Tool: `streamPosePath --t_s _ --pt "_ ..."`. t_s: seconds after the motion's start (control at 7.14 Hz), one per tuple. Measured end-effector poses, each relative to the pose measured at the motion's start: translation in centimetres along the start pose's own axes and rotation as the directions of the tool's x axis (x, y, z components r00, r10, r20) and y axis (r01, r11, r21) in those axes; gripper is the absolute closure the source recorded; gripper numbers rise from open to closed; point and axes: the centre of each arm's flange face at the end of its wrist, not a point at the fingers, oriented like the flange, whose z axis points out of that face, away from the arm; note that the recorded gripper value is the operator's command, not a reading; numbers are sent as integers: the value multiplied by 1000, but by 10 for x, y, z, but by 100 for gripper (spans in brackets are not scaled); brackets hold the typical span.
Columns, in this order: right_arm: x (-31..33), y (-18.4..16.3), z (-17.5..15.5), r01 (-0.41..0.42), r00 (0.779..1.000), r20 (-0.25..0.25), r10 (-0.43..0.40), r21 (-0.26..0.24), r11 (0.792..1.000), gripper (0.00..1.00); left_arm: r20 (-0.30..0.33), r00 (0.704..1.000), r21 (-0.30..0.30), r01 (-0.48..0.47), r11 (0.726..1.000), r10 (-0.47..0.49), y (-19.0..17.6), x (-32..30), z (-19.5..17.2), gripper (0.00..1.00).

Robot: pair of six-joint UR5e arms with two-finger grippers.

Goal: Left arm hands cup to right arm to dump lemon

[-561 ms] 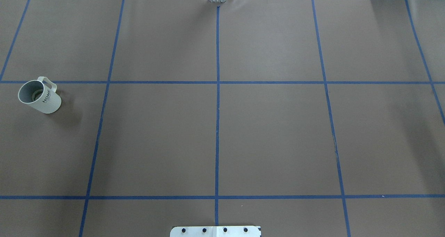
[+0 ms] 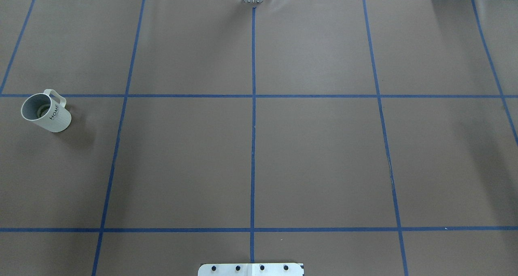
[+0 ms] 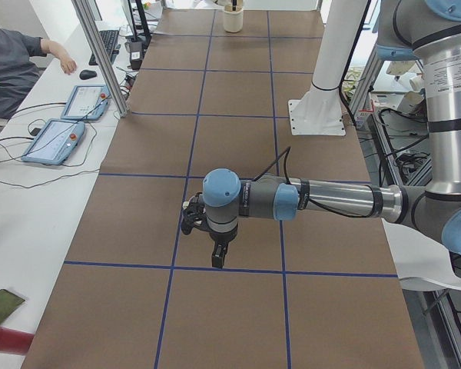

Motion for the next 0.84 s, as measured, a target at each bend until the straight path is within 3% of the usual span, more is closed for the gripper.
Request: streamPosePath --t_s 0.28,0.84 --pt "-15 -9 -19 35 999 -2 -35 42 999 0 4 1000 23 -15 1000 15 -10 9 -11 0" --pt "-55 -53 -69 158 987 -11 -160 223 962 0 26 989 153 -145 978 142 -81 41 -51 0"
